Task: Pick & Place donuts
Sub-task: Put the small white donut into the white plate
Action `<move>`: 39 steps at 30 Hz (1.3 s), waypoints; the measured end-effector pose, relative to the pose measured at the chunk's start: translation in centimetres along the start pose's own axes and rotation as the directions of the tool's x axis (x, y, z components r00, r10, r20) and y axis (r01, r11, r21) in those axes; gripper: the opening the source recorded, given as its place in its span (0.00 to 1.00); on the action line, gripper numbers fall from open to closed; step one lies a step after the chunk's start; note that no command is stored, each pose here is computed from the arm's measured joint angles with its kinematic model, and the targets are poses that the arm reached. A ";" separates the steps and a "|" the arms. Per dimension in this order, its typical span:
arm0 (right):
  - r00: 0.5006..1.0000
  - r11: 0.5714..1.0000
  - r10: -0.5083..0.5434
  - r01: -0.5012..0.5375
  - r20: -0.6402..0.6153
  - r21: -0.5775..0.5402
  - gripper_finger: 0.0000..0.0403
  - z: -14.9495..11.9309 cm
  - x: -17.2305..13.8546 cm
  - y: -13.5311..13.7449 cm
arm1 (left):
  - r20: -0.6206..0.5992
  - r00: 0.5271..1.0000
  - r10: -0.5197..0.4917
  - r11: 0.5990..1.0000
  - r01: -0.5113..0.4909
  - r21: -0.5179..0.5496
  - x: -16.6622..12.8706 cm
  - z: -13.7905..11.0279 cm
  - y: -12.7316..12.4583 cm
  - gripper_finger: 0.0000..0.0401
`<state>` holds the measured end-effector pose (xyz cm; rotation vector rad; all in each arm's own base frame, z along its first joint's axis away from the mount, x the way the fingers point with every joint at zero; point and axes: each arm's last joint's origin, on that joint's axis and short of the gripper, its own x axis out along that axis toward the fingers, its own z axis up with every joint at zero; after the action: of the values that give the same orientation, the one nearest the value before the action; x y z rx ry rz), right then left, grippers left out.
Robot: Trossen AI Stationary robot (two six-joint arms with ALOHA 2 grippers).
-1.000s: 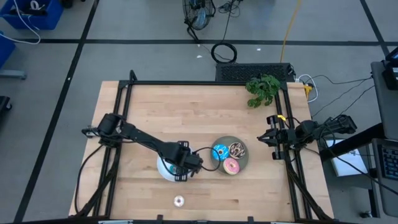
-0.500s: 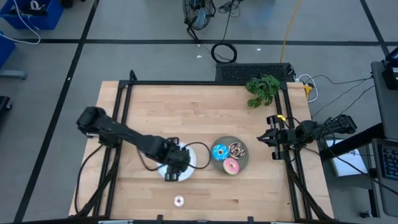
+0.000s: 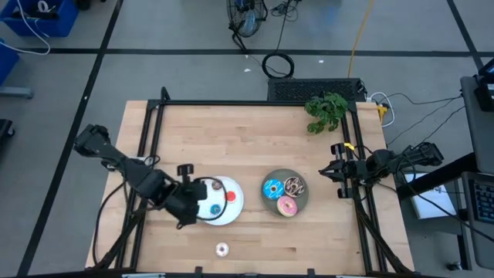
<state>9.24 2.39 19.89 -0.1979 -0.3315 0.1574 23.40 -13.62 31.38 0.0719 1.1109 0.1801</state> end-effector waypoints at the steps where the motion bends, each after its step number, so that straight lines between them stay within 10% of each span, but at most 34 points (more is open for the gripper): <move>1: 1.000 1.000 0.000 0.000 0.000 0.000 0.00 0.0 0.0 0.0 | -0.005 1.000 0.007 1.000 -0.007 0.012 -0.2 -0.3 -0.1 0.03; 8: 1.000 1.000 0.000 0.000 0.000 0.000 0.00 0.0 0.0 0.0 | 0.039 0.999 0.009 0.988 -0.015 0.153 -1.5 -1.3 -0.9 0.03; 16: 1.000 1.000 0.000 0.000 0.000 0.000 0.00 0.0 0.0 0.0 | 0.408 0.901 -0.149 0.986 0.105 0.128 -4.2 -1.5 0.7 0.02; 25: 1.000 1.000 0.000 0.000 -0.002 -0.008 0.00 0.0 0.0 0.0 | 0.478 0.844 -0.245 0.968 0.243 0.066 2.1 -4.9 0.0 0.01; 39: 1.000 1.000 -0.001 0.001 0.000 -0.016 0.00 0.0 0.0 0.0 | 0.351 0.912 -0.210 0.977 0.206 0.047 9.3 -5.0 -4.6 0.03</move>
<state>9.24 2.39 19.89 -0.2137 -0.3327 0.1542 23.42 -16.64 20.20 -0.0075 0.7506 -0.0304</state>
